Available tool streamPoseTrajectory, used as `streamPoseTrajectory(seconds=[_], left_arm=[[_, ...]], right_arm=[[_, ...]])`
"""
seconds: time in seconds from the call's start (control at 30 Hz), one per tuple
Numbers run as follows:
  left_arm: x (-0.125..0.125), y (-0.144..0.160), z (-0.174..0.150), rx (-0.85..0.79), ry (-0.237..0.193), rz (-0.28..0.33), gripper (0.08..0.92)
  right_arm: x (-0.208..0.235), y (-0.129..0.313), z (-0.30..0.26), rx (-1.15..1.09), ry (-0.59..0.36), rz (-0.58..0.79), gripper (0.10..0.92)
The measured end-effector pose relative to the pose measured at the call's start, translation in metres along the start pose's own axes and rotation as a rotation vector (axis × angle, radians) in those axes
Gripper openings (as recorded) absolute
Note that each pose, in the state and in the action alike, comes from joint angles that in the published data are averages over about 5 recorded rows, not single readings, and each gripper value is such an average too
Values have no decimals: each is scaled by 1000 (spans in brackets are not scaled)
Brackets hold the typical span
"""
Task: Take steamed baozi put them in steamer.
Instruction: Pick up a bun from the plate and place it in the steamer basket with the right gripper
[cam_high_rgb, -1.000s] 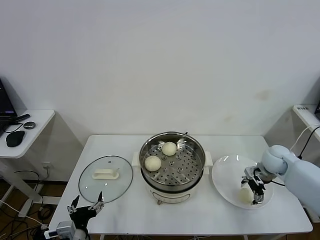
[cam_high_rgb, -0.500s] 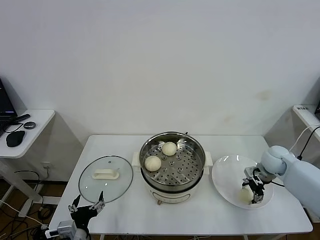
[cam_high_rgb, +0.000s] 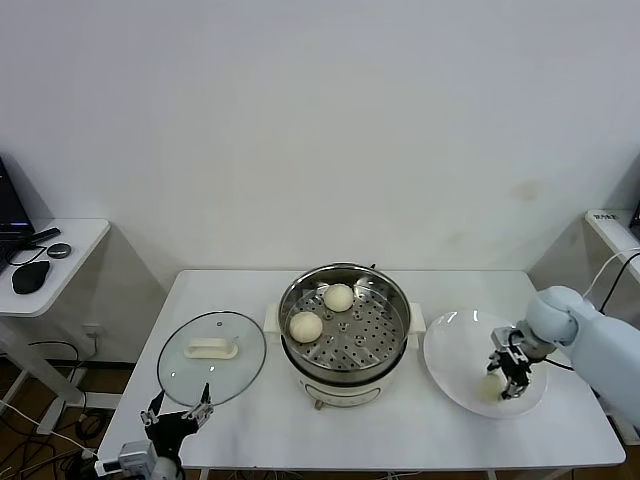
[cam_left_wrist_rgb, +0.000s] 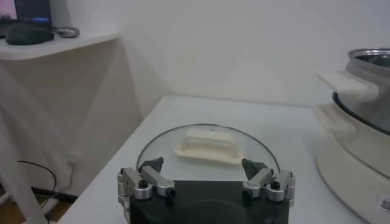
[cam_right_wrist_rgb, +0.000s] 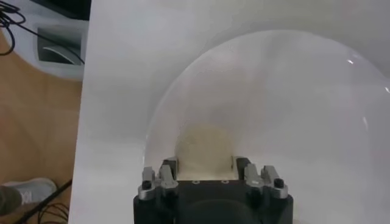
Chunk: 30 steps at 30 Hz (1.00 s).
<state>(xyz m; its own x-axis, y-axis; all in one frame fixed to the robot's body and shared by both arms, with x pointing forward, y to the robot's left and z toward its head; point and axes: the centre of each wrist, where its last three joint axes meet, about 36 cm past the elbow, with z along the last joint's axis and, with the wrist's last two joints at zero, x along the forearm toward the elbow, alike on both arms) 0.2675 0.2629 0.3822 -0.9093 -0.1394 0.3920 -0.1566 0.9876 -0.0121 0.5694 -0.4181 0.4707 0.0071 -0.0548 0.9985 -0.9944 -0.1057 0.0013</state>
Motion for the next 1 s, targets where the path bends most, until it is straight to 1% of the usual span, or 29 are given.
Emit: streamPoseTrajectory(seconds=[0.07, 0.17, 0.3, 0.43, 0.53, 0.67, 0.87, 1.0], left_arm=[[0, -1, 0, 2, -2, 3, 823], [0, -2, -2, 2, -6, 6, 823], [0, -3, -3, 3, -12, 7, 823], [0, -4, -5, 3, -20, 7, 823], [0, -5, -7, 1, -30, 1, 823], [0, -3, -10, -7, -39, -14, 823], [2, 0, -13, -25, -50, -38, 823], [3, -1, -14, -34, -56, -41, 823]], right_arm=[[3, 0, 0, -3, -2, 2, 477], [9, -1, 0, -7, -7, 8, 440], [23, -6, -2, -8, -19, 23, 433], [47, -19, -11, 8, -41, 46, 433], [74, -36, -25, 37, -64, 73, 433], [122, -65, -54, 98, -101, 119, 433], [204, -101, -116, 213, -148, 199, 433], [239, -113, -163, 307, -178, 223, 433]])
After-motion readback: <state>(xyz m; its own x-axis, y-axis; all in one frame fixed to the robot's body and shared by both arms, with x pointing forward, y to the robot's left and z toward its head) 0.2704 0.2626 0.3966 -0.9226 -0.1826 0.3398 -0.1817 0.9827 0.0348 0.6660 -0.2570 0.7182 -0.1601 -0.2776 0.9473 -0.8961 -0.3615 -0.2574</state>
